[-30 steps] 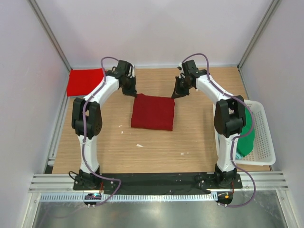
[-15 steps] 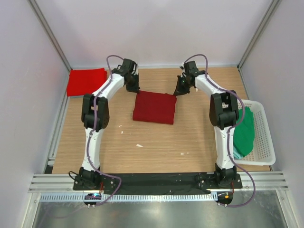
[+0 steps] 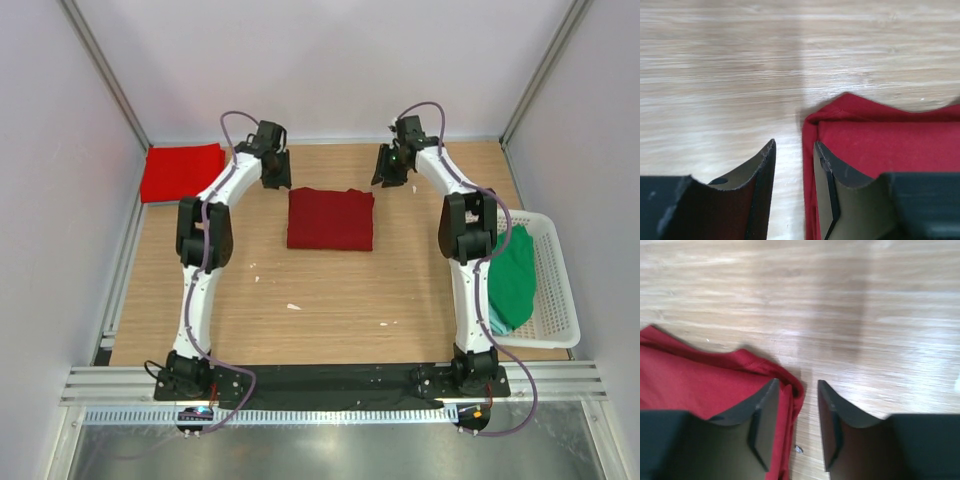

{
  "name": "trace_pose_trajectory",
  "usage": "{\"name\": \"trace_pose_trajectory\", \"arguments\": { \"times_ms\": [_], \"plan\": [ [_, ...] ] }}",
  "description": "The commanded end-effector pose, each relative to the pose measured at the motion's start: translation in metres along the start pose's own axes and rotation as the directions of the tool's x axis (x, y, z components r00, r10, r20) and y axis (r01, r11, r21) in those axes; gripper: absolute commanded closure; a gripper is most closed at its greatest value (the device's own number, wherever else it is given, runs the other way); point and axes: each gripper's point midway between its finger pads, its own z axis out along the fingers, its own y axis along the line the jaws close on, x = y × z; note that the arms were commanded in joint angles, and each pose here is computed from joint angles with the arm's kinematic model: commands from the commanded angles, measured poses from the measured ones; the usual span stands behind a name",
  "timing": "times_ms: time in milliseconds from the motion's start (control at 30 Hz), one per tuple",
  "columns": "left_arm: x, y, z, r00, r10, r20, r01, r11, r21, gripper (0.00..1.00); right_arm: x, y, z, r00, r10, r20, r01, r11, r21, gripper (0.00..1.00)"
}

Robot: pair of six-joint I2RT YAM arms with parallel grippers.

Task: Fold and stack the t-shirts
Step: Fold the tshirt

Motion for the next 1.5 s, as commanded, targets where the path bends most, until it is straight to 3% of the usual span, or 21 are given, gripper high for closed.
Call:
{"name": "trace_pose_trajectory", "arguments": {
  "times_ms": [0, 67, 133, 267, 367, 533, 733, 833, 1100, 1200, 1300, 1467],
  "plan": [
    [-0.060, 0.005, -0.074, 0.984, -0.041, 0.172, 0.045, 0.999, -0.018, 0.62, -0.024, 0.002, -0.027, 0.998, -0.025, 0.049, 0.024, 0.999, 0.033, 0.55],
    [-0.061, -0.002, -0.090, 0.984, -0.056, 0.167, 0.053, 0.998, 0.024, 0.62, -0.022, 0.003, -0.037, 0.999, -0.021, 0.045, 0.019, 0.999, 0.040, 0.49],
    [-0.056, -0.028, -0.108, 0.988, -0.074, 0.138, 0.051, 0.985, 0.164, 0.64, -0.019, 0.010, -0.053, 0.999, -0.010, 0.047, 0.009, 1.000, 0.020, 0.48],
    [-0.010, -0.065, -0.116, 0.992, -0.123, -0.005, 0.116, 0.916, 0.384, 0.71, -0.008, 0.045, -0.080, 0.997, 0.050, 0.053, -0.042, 0.990, -0.137, 0.48],
    [0.011, -0.085, -0.128, 0.992, -0.121, -0.027, 0.120, 0.883, 0.455, 0.71, 0.014, 0.074, -0.097, 0.998, 0.061, 0.014, -0.056, 0.971, -0.234, 0.47],
    [0.030, -0.077, -0.119, 0.996, -0.086, -0.025, 0.089, 0.906, 0.413, 0.66, 0.027, 0.072, -0.095, 0.996, 0.084, 0.032, -0.073, 0.963, -0.260, 0.44],
    [-0.002, -0.060, -0.076, 0.996, 0.023, 0.081, -0.046, 0.953, 0.299, 0.60, 0.017, 0.056, -0.061, 0.997, 0.062, 0.040, -0.054, 0.981, -0.189, 0.42],
    [0.007, -0.057, -0.056, 1.000, 0.004, -0.006, -0.002, 0.961, 0.276, 0.65, 0.022, 0.048, -0.047, 0.999, 0.047, -0.005, -0.048, 0.987, -0.156, 0.42],
    [0.067, -0.041, -0.047, 0.995, -0.025, -0.100, 0.046, 0.978, 0.205, 0.65, 0.052, 0.039, -0.040, 0.998, 0.024, -0.064, -0.032, 0.990, -0.134, 0.40],
    [0.065, -0.037, -0.061, 0.998, -0.033, -0.060, 0.044, 0.980, 0.194, 0.62, 0.062, 0.046, -0.041, 0.996, 0.032, -0.087, -0.048, 0.981, -0.188, 0.33],
    [0.077, -0.033, -0.064, 0.997, -0.026, -0.070, 0.040, 0.978, 0.207, 0.58, 0.081, 0.048, -0.036, 0.990, 0.054, -0.129, -0.082, 0.971, -0.225, 0.31],
    [0.079, -0.032, -0.061, 0.992, -0.057, -0.111, 0.084, 0.963, 0.257, 0.59, 0.096, 0.061, -0.037, 0.983, 0.076, -0.164, -0.123, 0.947, -0.297, 0.31]
  ]
}}
